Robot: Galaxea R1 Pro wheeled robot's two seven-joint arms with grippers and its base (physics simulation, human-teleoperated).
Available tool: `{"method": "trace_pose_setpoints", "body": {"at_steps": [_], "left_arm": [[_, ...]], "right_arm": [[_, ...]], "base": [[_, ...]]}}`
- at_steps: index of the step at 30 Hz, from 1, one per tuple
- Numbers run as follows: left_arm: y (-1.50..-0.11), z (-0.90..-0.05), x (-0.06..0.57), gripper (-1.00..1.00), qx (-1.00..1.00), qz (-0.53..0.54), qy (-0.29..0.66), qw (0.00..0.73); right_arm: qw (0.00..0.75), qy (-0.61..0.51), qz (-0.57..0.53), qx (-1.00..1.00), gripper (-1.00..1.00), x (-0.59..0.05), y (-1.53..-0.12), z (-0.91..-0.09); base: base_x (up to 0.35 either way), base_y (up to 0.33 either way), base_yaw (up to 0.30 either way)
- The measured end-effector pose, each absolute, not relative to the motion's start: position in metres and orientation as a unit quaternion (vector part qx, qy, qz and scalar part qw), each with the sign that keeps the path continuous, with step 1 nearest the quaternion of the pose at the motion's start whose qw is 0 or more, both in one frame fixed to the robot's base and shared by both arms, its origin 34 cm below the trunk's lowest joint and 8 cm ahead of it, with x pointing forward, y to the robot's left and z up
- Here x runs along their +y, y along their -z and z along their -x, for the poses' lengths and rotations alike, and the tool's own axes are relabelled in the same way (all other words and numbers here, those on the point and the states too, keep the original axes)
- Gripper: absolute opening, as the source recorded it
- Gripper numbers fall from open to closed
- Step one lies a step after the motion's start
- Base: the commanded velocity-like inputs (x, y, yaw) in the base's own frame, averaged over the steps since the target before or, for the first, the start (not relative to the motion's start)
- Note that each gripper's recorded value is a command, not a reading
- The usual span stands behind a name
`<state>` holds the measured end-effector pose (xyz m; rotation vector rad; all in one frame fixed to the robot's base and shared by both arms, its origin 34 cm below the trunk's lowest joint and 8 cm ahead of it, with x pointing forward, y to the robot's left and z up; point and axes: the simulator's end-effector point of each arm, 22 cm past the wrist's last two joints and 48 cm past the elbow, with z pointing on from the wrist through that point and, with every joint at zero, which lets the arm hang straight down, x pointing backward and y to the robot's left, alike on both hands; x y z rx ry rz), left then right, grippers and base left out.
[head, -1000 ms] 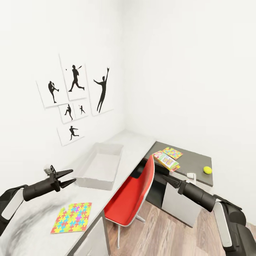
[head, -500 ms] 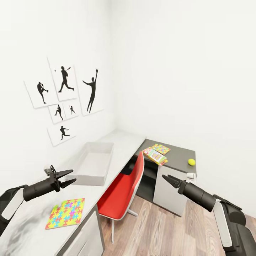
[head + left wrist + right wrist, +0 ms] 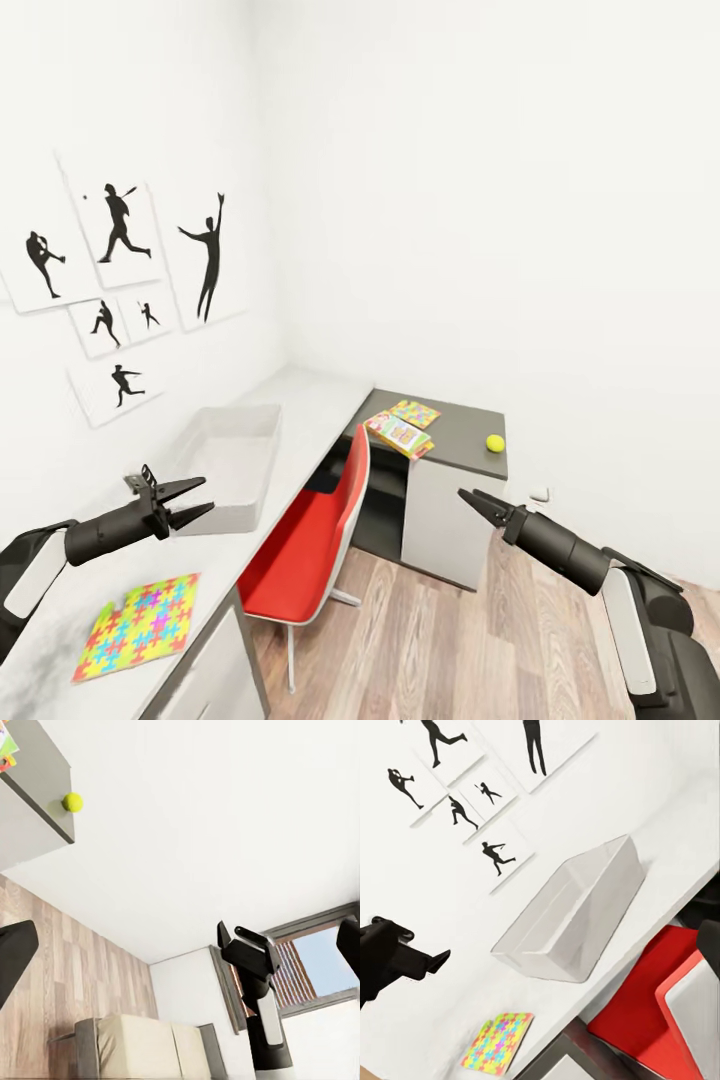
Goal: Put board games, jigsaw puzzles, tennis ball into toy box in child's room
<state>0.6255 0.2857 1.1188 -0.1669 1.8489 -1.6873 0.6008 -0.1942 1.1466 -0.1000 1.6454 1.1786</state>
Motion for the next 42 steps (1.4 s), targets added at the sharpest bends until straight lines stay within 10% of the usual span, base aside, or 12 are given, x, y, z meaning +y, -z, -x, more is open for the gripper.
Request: {"method": "trace_pose_setpoints", "body": {"at_steps": [42], "left_arm": [[-1.123,-0.6232,0.2853,1.0,0.699,0.06,0.639,0.314]], "right_arm": [[0.534,-0.499,0.038,0.682,1.0,-0.1971,-1.1526,-0.5994]], "base": [[-0.021,0.0,-0.281]]}}
